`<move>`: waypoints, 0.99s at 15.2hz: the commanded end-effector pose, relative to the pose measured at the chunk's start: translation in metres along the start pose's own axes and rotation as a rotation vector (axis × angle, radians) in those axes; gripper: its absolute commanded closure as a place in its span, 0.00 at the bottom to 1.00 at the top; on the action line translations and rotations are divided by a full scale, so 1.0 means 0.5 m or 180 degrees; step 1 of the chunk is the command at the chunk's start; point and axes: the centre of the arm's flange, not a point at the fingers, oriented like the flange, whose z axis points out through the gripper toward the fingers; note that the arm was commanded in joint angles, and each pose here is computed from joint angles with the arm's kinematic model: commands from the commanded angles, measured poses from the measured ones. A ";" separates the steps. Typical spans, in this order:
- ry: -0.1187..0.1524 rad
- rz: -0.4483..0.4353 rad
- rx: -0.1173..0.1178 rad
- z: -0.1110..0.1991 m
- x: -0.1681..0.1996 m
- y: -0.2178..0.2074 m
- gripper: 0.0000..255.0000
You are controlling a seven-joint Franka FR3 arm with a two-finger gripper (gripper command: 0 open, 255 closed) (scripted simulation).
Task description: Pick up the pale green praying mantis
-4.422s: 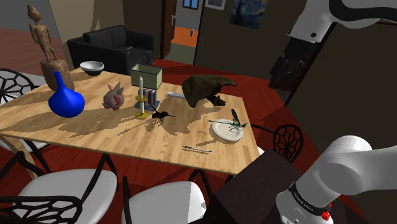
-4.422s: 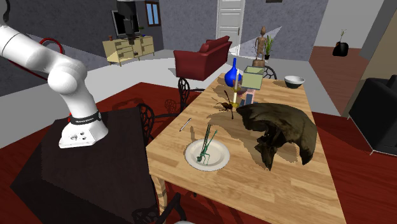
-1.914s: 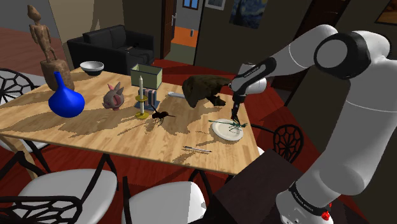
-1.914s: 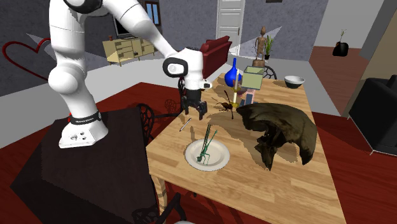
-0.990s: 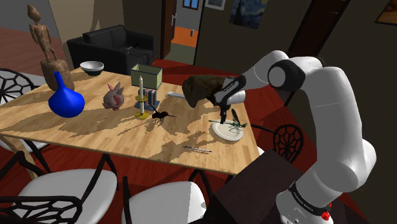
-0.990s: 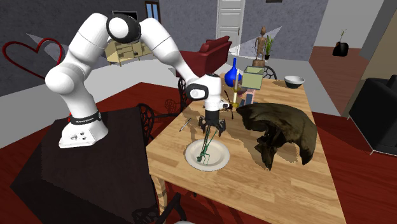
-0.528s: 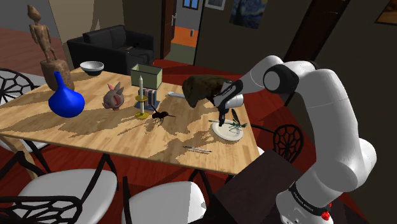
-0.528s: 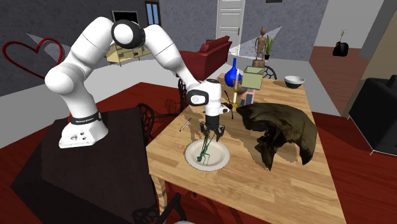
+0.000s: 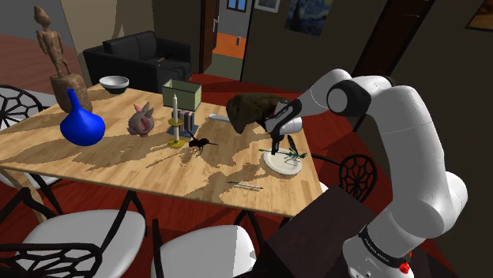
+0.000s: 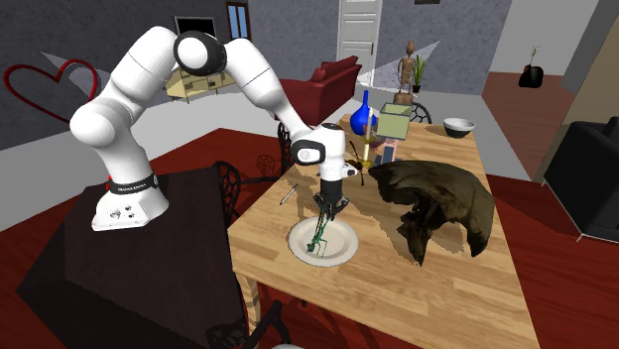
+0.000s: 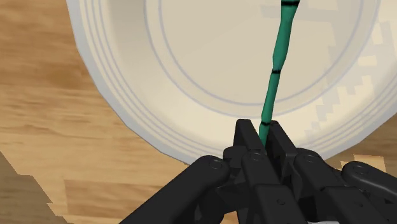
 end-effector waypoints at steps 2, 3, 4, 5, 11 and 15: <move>0.0000 0.0000 0.0000 -0.010 -0.002 0.000 1.00; 0.0000 0.0000 0.0001 -0.020 -0.002 0.000 1.00; 0.0000 0.0000 0.0001 -0.031 -0.003 0.001 1.00; 0.0000 0.0000 0.0000 -0.041 -0.004 0.001 1.00; 0.0000 0.0000 0.0000 -0.105 -0.008 0.005 1.00; 0.0000 0.0000 0.0000 -0.147 -0.010 0.007 1.00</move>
